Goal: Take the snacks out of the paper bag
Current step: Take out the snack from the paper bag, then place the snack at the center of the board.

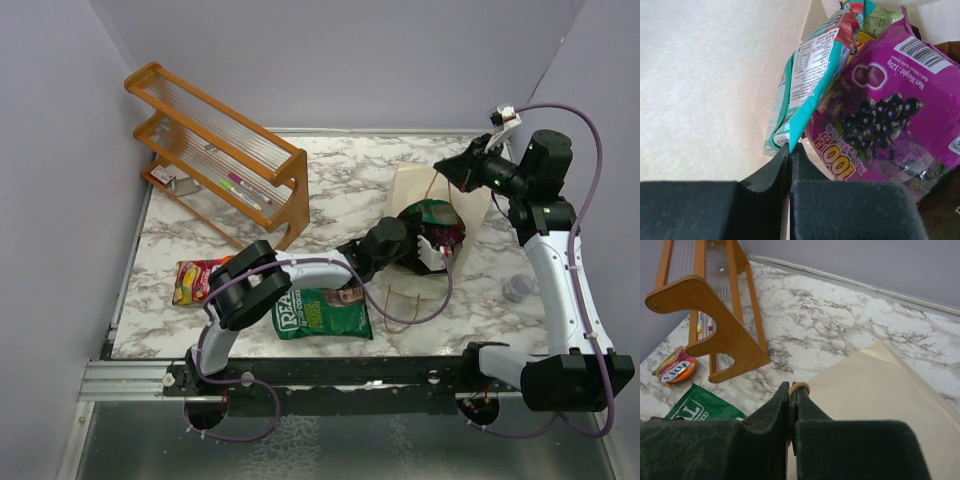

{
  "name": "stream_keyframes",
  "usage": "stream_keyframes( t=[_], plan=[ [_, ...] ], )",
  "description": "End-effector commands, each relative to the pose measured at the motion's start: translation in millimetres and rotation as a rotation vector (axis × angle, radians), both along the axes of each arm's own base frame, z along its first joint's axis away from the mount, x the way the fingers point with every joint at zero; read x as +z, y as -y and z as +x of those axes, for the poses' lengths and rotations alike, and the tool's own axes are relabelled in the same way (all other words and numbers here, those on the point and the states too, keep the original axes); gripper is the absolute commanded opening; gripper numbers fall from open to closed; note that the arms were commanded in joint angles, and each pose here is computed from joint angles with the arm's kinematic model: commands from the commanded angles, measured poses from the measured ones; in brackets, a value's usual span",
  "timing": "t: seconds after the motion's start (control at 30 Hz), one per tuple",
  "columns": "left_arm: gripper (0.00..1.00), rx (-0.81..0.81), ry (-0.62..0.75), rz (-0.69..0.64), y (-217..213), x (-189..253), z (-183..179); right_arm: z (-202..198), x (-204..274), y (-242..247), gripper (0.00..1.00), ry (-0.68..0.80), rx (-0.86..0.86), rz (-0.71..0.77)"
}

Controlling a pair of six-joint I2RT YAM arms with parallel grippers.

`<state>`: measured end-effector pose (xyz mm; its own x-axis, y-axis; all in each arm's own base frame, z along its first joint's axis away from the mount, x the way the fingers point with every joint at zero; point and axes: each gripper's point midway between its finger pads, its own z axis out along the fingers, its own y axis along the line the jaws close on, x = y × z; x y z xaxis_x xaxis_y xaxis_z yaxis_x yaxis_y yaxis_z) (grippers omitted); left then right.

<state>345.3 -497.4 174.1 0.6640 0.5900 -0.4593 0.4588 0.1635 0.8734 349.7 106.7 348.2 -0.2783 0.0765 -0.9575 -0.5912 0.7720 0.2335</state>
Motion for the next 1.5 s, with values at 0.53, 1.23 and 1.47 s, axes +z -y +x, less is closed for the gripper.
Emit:
stream_keyframes(
  t=[0.53, 1.23, 1.47],
  plan=[
    [0.00, 0.165, -0.460, -0.358, -77.5, 125.2, -87.3, 6.3, 10.3, 10.0, 0.02, 0.050, -0.064, -0.038],
    [0.00, 0.524, -1.299, -0.372, -168.5, 125.7, -195.3, 9.5, -0.1, 12.7, 0.02, 0.027, -0.080, -0.047],
    [0.00, 0.709, -1.579, -0.273, -176.9, 65.7, -213.3, 7.7, -1.3, 13.4, 0.02, 0.026, -0.084, -0.048]
  ],
)
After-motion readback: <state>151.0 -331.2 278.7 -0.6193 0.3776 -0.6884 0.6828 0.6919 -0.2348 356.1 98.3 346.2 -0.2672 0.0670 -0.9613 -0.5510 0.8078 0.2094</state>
